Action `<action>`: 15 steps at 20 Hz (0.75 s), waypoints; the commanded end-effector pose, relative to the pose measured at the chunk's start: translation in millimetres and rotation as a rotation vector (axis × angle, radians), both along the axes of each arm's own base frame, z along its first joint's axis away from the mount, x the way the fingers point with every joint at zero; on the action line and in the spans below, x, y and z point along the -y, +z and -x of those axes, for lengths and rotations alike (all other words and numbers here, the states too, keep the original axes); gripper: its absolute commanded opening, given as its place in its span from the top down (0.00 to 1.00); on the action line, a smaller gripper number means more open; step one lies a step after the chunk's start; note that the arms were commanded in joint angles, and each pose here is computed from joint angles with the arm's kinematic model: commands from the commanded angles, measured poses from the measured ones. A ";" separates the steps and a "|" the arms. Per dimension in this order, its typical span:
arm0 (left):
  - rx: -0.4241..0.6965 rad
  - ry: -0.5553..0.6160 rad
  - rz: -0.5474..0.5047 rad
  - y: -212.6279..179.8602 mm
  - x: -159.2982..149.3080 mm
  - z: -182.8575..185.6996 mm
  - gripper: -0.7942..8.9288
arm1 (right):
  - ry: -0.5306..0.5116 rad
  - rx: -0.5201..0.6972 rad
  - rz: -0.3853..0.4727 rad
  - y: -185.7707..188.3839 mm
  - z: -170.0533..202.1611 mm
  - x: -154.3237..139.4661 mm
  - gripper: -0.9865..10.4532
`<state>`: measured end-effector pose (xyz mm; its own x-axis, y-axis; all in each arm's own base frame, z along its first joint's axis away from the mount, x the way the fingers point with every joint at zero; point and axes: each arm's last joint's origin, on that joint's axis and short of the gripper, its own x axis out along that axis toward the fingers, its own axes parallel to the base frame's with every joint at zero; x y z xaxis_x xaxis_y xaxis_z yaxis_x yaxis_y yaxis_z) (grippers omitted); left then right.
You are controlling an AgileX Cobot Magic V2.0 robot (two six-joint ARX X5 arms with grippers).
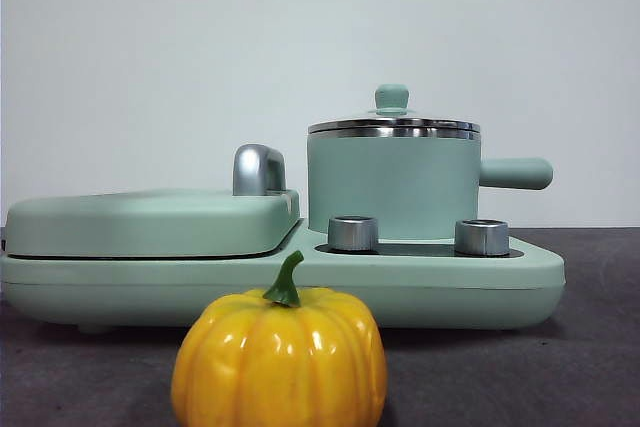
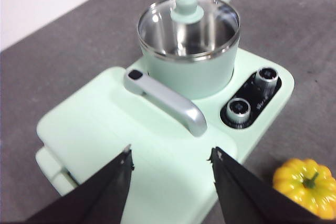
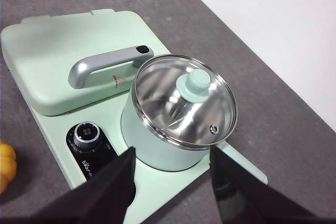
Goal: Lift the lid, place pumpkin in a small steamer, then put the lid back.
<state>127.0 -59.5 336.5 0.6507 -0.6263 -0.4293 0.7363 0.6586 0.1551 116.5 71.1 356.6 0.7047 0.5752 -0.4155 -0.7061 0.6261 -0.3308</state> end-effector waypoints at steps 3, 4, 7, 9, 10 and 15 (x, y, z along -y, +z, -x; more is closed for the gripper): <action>0.082 -0.002 0.039 12.8 3.2 -4.8 0.66 | -0.017 -0.025 -0.040 4.3 0.7 -0.5 0.71; 0.087 0.002 0.054 13.9 4.3 -6.9 0.66 | -0.027 -0.040 -0.057 4.3 0.7 -0.5 0.71; 0.104 0.005 0.090 16.1 9.1 -15.8 0.66 | -0.059 -0.085 -0.113 4.4 0.9 -0.4 0.71; 0.113 0.001 0.103 16.0 13.5 -23.6 0.66 | -0.085 -0.119 -0.158 4.5 1.0 -0.1 0.71; 0.111 0.001 0.116 15.5 16.4 -28.2 0.66 | -0.093 -0.124 -0.173 5.1 1.6 0.3 0.71; 0.096 -0.016 0.172 9.5 35.5 -54.4 0.66 | -0.107 -0.099 -0.208 9.4 7.3 5.2 0.71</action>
<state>177.1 -91.2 339.6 0.6688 -0.6887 -0.2800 0.7373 0.6626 0.1315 110.2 66.1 359.9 0.7205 0.5741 -0.3890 -0.6627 0.7353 -0.1420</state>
